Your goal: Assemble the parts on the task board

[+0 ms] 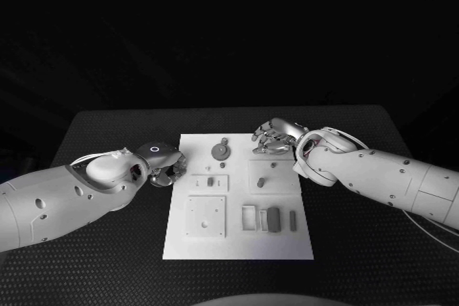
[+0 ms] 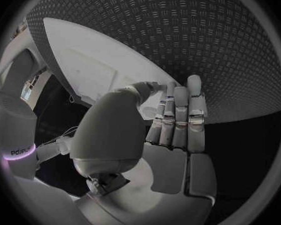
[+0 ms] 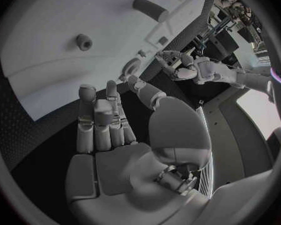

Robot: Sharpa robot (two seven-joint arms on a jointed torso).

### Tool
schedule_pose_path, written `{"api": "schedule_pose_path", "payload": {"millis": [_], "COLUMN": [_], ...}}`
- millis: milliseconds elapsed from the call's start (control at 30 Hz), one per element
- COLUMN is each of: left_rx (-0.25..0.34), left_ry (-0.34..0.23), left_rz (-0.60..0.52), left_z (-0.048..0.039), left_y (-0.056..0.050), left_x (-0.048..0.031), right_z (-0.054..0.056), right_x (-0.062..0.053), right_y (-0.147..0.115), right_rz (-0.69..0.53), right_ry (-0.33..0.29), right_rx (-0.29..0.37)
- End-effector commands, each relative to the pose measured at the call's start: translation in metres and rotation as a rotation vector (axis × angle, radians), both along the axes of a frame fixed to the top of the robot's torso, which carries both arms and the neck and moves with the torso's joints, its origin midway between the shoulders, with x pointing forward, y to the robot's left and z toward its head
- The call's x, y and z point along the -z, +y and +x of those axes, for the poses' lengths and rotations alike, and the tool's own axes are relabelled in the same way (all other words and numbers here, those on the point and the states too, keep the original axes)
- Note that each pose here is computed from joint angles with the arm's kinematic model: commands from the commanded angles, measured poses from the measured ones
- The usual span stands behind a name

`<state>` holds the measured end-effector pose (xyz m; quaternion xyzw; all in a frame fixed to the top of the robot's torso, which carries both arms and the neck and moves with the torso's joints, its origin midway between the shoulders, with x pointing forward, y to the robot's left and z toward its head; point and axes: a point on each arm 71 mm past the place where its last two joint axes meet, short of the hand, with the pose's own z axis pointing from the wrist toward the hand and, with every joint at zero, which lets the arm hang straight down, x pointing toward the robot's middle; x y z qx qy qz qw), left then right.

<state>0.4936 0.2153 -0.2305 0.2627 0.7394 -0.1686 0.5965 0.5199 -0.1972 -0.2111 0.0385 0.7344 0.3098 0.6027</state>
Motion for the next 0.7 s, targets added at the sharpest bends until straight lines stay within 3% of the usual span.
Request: {"api": "schedule_pose_path", "payload": {"millis": [33, 700], "left_rx": [0.008, 0.007], "left_ry": [0.037, 0.022], "left_rz": [0.017, 0.007], "left_z": [-0.0031, -0.0022], "left_y": [-0.0019, -0.0034], "left_x": [0.0069, 0.0057], "right_z": [-0.0005, -0.0008], "right_x": [-0.0001, -0.0002], "right_y": [0.0008, 0.0011], "right_rz": [0.003, 0.004], "right_ry": [-0.002, -0.002], "right_rx": [-0.008, -0.009]}}
